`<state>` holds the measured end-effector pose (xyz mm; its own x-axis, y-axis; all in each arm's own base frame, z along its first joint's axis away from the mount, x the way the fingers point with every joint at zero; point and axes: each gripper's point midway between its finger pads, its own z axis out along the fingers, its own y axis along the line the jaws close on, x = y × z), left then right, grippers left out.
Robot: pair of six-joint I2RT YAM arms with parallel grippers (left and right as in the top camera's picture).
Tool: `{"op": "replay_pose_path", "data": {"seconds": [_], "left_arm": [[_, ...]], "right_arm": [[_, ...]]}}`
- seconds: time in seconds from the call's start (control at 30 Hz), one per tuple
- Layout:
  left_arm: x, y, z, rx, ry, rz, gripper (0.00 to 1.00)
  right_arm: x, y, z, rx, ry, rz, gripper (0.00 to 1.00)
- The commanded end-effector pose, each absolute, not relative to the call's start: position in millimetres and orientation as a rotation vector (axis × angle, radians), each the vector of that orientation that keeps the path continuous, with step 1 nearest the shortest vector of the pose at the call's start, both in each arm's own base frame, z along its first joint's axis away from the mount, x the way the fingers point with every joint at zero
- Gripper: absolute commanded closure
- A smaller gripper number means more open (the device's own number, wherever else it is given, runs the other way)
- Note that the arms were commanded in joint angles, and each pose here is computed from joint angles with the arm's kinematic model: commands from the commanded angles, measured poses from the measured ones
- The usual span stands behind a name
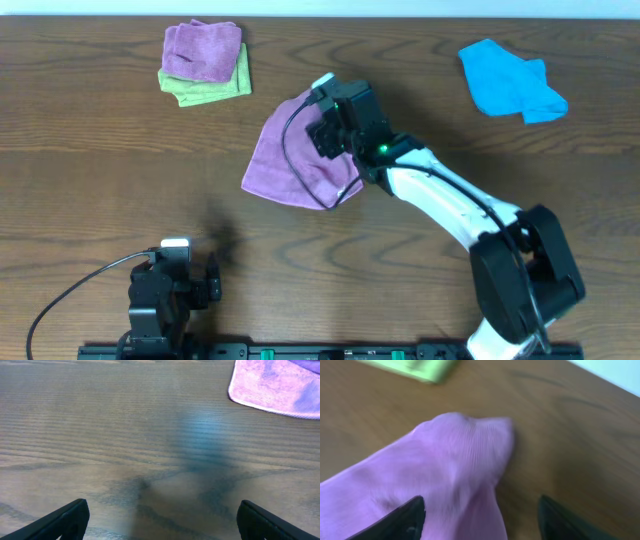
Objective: Fold the cloth
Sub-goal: 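Carry the purple cloth to table center and lay it down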
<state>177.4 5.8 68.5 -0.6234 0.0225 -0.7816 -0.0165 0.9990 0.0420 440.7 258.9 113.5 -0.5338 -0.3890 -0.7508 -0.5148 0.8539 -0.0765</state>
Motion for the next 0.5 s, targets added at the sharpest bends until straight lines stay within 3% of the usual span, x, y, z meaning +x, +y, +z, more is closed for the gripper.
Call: {"op": "replay_pose_path", "data": {"seconds": [0.0, 0.27, 0.47], "left_arm": [[171.4, 7.9, 54.1, 0.006, 2.291, 0.073, 0.04], [171.4, 7.9, 54.1, 0.006, 2.291, 0.073, 0.05], [171.6, 7.4, 54.3, 0.008, 2.290, 0.070, 0.05]], "right_arm": [[454.0, 230.5, 131.2, -0.492, 2.192, 0.041, 0.16], [391.6, 203.7, 141.0, -0.298, 2.456, 0.176, 0.07], [336.5, 188.5, 101.8, -0.083, 2.772, 0.460, 0.06]]}}
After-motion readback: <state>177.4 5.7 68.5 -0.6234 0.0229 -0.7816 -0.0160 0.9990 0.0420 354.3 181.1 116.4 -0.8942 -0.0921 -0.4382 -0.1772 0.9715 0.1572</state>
